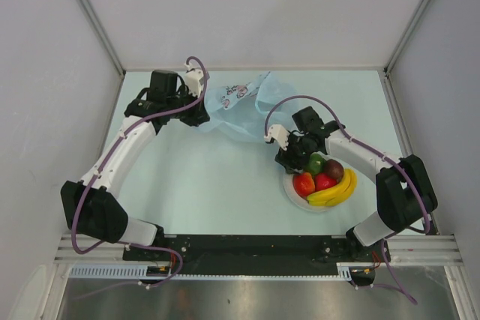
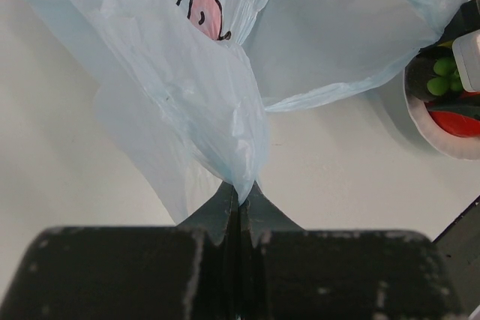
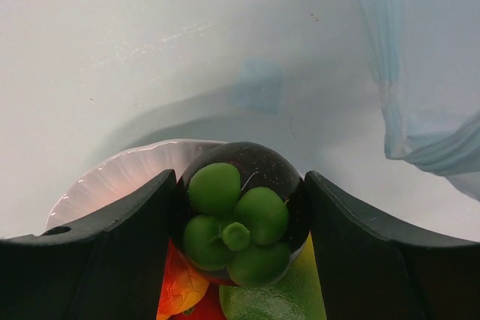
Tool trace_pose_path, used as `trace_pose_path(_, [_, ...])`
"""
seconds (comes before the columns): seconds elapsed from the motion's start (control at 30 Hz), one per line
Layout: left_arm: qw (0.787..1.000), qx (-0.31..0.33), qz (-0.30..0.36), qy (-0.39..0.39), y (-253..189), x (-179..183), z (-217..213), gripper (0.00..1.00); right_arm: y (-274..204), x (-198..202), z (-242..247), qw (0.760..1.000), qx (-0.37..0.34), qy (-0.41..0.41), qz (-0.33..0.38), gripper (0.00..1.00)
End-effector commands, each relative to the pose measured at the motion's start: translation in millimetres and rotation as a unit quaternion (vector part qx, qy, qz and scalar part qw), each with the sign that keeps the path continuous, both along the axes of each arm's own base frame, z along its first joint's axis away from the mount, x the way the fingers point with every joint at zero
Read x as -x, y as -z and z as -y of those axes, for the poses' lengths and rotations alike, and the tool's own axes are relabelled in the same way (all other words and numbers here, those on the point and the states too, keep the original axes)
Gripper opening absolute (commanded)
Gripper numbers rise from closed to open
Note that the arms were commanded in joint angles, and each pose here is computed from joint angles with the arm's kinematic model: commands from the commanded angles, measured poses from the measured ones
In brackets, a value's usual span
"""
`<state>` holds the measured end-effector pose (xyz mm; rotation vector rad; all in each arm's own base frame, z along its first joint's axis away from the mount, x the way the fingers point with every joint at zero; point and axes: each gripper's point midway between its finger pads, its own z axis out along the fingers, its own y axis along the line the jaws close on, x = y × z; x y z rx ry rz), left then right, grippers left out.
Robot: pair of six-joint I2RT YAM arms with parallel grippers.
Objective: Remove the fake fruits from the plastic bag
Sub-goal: Place the fake fruit on the plate, then place the plastic bag at the center of the board.
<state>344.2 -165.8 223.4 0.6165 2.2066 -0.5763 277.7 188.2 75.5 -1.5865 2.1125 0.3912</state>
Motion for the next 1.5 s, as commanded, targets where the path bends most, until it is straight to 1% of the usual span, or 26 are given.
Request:
trace_pose_path(0.0, [1.0,0.011,0.023,0.001,-14,-5,1,0.0,3,9,4,1.0,0.006,-0.009,-0.016,0.61])
trace_pose_path(0.07, [1.0,0.01,0.023,0.0,-12,-4,0,0.0,3,11,5,1.0,0.007,-0.008,-0.016,0.65])
trace_pose_path(0.17, [1.0,0.009,0.023,0.001,-12,-2,0,0.0,6,13,8,1.0,0.014,-0.006,-0.016,0.68])
trace_pose_path(0.2, [1.0,0.01,0.022,0.001,-11,-2,0,0.0,7,14,9,1.0,0.015,-0.005,-0.017,0.72])
trace_pose_path(0.33, [1.0,0.01,0.024,0.001,-12,-1,0,0.0,4,13,8,1.0,0.01,0.0,-0.014,0.78])
trace_pose_path(0.4, [1.0,0.01,0.023,0.001,-12,-2,0,0.0,0,11,6,1.0,0.003,0.005,-0.009,0.83])
trace_pose_path(0.47, [1.0,0.009,0.025,0.001,-12,-2,0,0.0,-10,7,1,1.0,-0.012,0.014,0.007,0.99])
trace_pose_path(0.57, [1.0,0.007,0.023,0.001,-11,-1,-1,0.0,-33,0,-9,0.998,-0.042,0.026,0.026,1.0])
trace_pose_path(0.77, [1.0,0.008,0.022,0.002,-10,-3,0,0.0,-75,-5,-28,0.995,-0.087,0.03,0.039,1.0])
trace_pose_path(0.87, [1.0,0.004,0.028,0.0,-14,-8,0,0.0,-104,-13,-35,0.99,-0.117,0.047,0.054,1.0])
trace_pose_path(0.9, [1.0,0.002,0.028,-0.002,-13,-10,-1,0.0,-127,-23,-40,0.984,-0.147,0.072,0.069,1.0])
trace_pose_path(0.97, [0.999,-0.004,0.038,-0.008,-19,-17,-3,0.0,-153,-42,-33,0.97,-0.186,0.13,0.085,1.0])
trace_pose_path(1.0, [0.999,-0.016,0.045,-0.022,-21,-22,-8,0.0,-178,-61,-30,0.95,-0.226,0.19,0.102,1.0])
trace_pose_path(1.03, [0.998,-0.023,0.045,-0.029,-19,-28,-10,0.0,-193,-73,-23,0.936,-0.245,0.223,0.12,1.0])
trace_pose_path(1.07, [0.997,-0.025,0.06,-0.035,-30,-35,-11,0.0,-204,-86,-13,0.921,-0.26,0.255,0.136,1.0])
trace_pose_path(1.1, [0.996,-0.038,0.07,-0.051,-34,-42,-17,0.0,-220,-108,9,0.893,-0.282,0.31,0.162,1.0])
trace_pose_path(1.13, [0.995,-0.046,0.072,-0.06,-34,-50,-19,0.0,-229,-120,20,0.88,-0.288,0.333,0.176,1.0])
trace_pose_path(1.17, [0.992,-0.047,0.094,-0.07,-51,-59,-21,0.0,-231,-133,38,0.865,-0.283,0.367,0.194,1.0])
trace_pose_path(1.23, [0.986,-0.069,0.114,-0.103,-61,-75,-32,0.0,-229,-155,80,0.836,-0.274,0.431,0.201,1.0])
trace_pose_path(1.27, [0.982,-0.072,0.133,-0.117,-77,-83,-36,0.0,-226,-161,96,0.823,-0.271,0.458,0.2,1.0])
trace_pose_path(1.3, [0.978,-0.079,0.142,-0.131,-83,-88,-41,0.0,-224,-168,130,0.802,-0.264,0.496,0.204,1.0])
trace_pose_path(1.33, [0.97,-0.098,0.154,-0.161,-89,-94,-53,0.0,-220,-171,143,0.781,-0.276,0.528,0.186,1.0])
trace_pose_path(1.37, [0.964,-0.105,0.165,-0.18,-97,-99,-59,0.12,-212,-174,157,0.77,-0.274,0.549,0.175,1.0])
trace_pose_path(1.4, [0.96,-0.113,0.172,-0.192,-100,-101,-65,0.25,-206,-176,189,0.744,-0.271,0.586,0.172,1.0])
trace_pose_path(1.43, [0.953,-0.122,0.181,-0.212,-105,-104,-74,0.44,-202,-176,199,0.733,-0.275,0.601,0.161,1.0])
trace_pose_path(1.47, [0.948,-0.118,0.186,-0.228,-110,-105,-79,0.71,-188,-176,211,0.725,-0.273,0.616,0.143,1.0])
